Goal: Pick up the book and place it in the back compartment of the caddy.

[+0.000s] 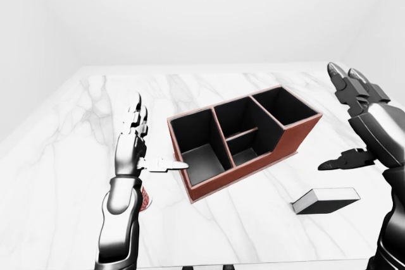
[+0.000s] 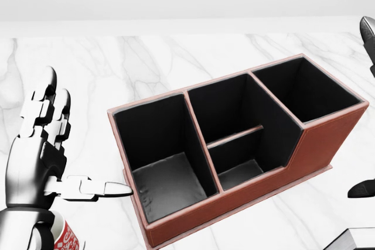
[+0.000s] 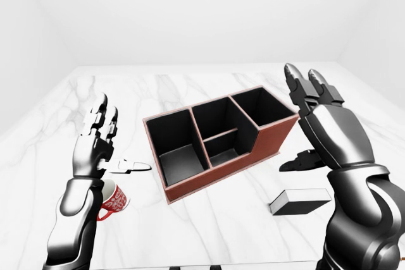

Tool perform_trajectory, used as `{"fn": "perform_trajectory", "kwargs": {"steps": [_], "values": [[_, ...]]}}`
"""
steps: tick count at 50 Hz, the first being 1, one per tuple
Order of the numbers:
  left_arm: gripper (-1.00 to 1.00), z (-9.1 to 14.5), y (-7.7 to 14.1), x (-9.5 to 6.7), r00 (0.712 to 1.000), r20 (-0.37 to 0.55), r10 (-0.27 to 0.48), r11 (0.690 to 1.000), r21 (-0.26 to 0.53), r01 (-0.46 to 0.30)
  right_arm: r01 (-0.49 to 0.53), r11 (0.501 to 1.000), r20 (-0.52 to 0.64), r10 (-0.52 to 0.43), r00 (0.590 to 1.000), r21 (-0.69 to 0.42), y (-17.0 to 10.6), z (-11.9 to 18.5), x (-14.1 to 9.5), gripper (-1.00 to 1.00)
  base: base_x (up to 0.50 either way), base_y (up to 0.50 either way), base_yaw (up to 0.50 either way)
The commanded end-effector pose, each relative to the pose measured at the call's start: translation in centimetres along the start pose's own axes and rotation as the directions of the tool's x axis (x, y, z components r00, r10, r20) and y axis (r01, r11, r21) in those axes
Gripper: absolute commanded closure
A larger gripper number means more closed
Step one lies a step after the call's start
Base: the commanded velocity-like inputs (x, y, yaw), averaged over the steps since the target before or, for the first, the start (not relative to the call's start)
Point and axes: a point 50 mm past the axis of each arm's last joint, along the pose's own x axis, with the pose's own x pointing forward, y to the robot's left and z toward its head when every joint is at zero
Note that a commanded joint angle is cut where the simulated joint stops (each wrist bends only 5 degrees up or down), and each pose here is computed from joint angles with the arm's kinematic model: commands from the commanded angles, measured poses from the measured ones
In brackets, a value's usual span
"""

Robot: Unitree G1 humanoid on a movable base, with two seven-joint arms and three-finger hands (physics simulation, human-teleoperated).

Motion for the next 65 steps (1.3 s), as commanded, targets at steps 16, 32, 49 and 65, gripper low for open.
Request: {"fn": "perform_trajectory", "kwargs": {"steps": [16,32,49,65], "values": [[-1.00,-0.5,-0.1,-0.1,1.000,-0.022,-0.003,1.000,0.000,0.003,-0.079,0.996,-0.223,0.086,0.971,0.041,1.5,-4.7,-1.3,-1.00,0.00,0.00,0.00],[-1.00,-0.7,-0.2,-0.2,0.999,-0.031,-0.007,1.000,0.001,0.007,-0.127,0.988,-0.326,0.149,0.934,0.090,2.9,-6.8,-2.6,-1.00,0.00,0.00,0.00],[-1.00,-0.9,-0.2,-0.2,0.999,-0.039,-0.006,1.000,0.003,0.006,-0.160,0.979,-0.380,0.198,0.903,0.129,4.2,-7.8,-3.5,-1.00,0.00,0.00,0.00],[-1.00,-1.1,-0.2,-0.1,0.999,-0.049,-0.005,1.000,0.005,0.005,-0.215,0.959,-0.420,0.275,0.865,0.185,6.0,-8.9,-4.0,-1.00,0.00,0.00,0.00]]}}
